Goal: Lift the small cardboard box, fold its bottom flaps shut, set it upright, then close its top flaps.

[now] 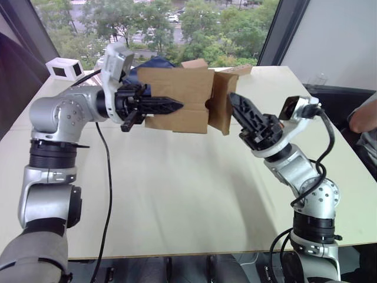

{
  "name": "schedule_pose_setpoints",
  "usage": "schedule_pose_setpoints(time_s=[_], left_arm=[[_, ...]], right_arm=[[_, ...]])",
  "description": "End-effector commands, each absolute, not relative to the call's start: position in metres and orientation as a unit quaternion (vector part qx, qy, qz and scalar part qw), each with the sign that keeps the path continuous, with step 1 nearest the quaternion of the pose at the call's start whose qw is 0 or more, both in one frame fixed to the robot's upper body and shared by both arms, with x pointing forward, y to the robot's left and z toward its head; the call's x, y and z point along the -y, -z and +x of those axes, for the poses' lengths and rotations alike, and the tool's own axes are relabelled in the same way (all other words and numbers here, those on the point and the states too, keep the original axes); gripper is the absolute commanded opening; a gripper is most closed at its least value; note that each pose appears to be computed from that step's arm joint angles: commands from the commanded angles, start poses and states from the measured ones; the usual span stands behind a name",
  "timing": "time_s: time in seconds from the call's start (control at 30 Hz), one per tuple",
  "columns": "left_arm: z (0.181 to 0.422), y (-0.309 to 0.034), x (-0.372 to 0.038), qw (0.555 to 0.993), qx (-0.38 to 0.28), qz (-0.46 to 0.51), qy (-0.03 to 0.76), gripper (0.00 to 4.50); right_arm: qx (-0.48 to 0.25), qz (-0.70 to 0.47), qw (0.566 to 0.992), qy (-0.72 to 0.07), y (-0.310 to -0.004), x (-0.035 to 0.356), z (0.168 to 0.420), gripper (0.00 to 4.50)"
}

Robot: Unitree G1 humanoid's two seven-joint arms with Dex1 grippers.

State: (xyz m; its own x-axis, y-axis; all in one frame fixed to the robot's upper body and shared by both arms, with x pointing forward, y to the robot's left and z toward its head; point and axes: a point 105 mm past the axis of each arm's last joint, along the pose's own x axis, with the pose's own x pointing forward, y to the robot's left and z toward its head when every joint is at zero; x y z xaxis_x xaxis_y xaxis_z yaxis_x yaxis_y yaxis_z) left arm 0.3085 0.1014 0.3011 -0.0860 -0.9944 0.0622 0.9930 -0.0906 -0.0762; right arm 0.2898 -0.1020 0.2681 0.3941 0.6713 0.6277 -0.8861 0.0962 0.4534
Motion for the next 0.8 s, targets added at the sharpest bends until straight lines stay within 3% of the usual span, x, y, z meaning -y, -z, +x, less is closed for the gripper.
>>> schedule_pose_setpoints(time_s=[0.03,0.4,0.8], left_arm=[[0.304,-0.317,-0.103,0.675,0.021,-0.033,0.736,0.00],[0.304,-0.314,-0.101,0.680,0.026,-0.041,0.732,0.00],[0.307,-0.311,-0.100,0.684,0.029,-0.048,0.728,0.00]], right_arm=[[0.153,0.409,0.724,-0.534,-0.275,0.098,0.285,2.14],[0.186,0.442,0.727,-0.491,-0.281,0.090,0.295,2.14],[0.178,0.446,0.702,-0.525,-0.285,0.069,0.277,2.14]])
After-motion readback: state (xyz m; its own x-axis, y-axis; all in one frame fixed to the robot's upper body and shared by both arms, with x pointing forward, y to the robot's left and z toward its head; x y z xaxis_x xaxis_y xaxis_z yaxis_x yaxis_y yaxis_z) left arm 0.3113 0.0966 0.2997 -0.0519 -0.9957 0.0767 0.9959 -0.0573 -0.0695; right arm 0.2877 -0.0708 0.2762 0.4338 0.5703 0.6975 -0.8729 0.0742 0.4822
